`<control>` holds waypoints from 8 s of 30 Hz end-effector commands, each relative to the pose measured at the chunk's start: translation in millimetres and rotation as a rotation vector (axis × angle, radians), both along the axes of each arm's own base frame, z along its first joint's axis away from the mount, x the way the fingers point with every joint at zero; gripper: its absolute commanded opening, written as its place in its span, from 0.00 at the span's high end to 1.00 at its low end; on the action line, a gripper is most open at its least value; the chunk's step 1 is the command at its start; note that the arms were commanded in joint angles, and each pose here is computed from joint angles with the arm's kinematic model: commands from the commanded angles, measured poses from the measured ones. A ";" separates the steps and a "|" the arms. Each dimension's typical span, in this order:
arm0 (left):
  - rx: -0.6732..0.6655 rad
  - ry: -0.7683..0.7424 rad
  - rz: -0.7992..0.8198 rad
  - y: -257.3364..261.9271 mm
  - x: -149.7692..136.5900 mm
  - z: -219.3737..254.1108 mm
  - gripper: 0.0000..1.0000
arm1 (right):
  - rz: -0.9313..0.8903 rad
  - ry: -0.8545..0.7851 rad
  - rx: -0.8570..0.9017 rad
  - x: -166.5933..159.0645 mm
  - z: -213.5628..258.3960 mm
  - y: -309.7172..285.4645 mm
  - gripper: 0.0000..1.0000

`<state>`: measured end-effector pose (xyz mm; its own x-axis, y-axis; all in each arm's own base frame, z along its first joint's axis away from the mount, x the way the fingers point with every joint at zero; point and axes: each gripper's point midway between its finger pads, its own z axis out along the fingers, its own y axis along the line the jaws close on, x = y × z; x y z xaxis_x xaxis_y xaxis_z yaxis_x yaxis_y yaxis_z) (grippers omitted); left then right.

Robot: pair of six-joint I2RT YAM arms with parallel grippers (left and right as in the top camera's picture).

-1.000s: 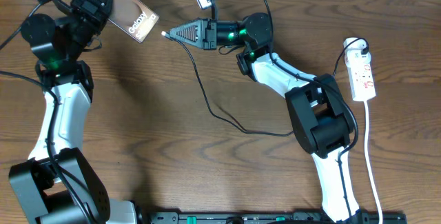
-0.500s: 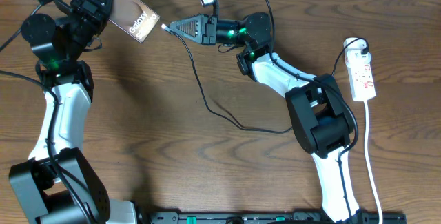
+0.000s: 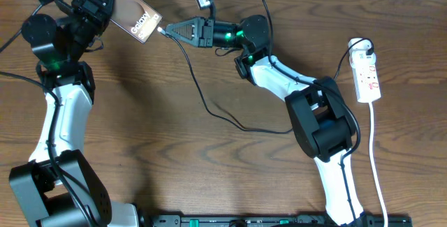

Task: Plug charger to phone and switch on socket
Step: 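Push the plug up into the phone's port with the right gripper, then open the right gripper and pull it back from the phone, then lower the right gripper toward the cable on the table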

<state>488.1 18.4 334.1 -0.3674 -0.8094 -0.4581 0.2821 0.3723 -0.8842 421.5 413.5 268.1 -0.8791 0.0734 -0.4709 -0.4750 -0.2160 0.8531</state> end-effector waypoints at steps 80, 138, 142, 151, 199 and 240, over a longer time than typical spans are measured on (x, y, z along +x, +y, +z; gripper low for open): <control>-0.012 0.046 -0.009 -16.7 1.1 -2.4 0.93 | -0.001 0.050 0.009 2.6 2.7 0.8 0.99; -0.044 -0.119 -0.039 -2.4 -13.3 41.9 0.93 | 0.005 -0.144 -0.260 36.3 -87.7 -58.6 0.88; -0.044 -0.136 -0.041 -2.8 -14.6 46.0 0.93 | -0.083 -0.084 -0.317 51.6 -103.1 -59.5 0.40; -0.051 -0.153 -0.045 -3.3 -16.3 51.0 0.93 | -0.333 0.032 -0.581 88.6 -155.1 -71.0 0.01; -0.018 -0.165 0.029 61.1 -33.5 52.8 0.93 | -0.602 -0.118 -1.360 69.6 -232.6 -43.9 0.26; -0.013 -0.156 0.004 57.2 -34.9 50.8 0.92 | -0.201 0.097 -1.911 -47.3 -307.7 -138.0 0.99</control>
<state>459.5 80.0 370.6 -0.2912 -0.8257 -0.4831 0.3852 0.3611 -0.8493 404.8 298.2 0.1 -0.9494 -0.2809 -0.1405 -0.2775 0.9597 -0.0435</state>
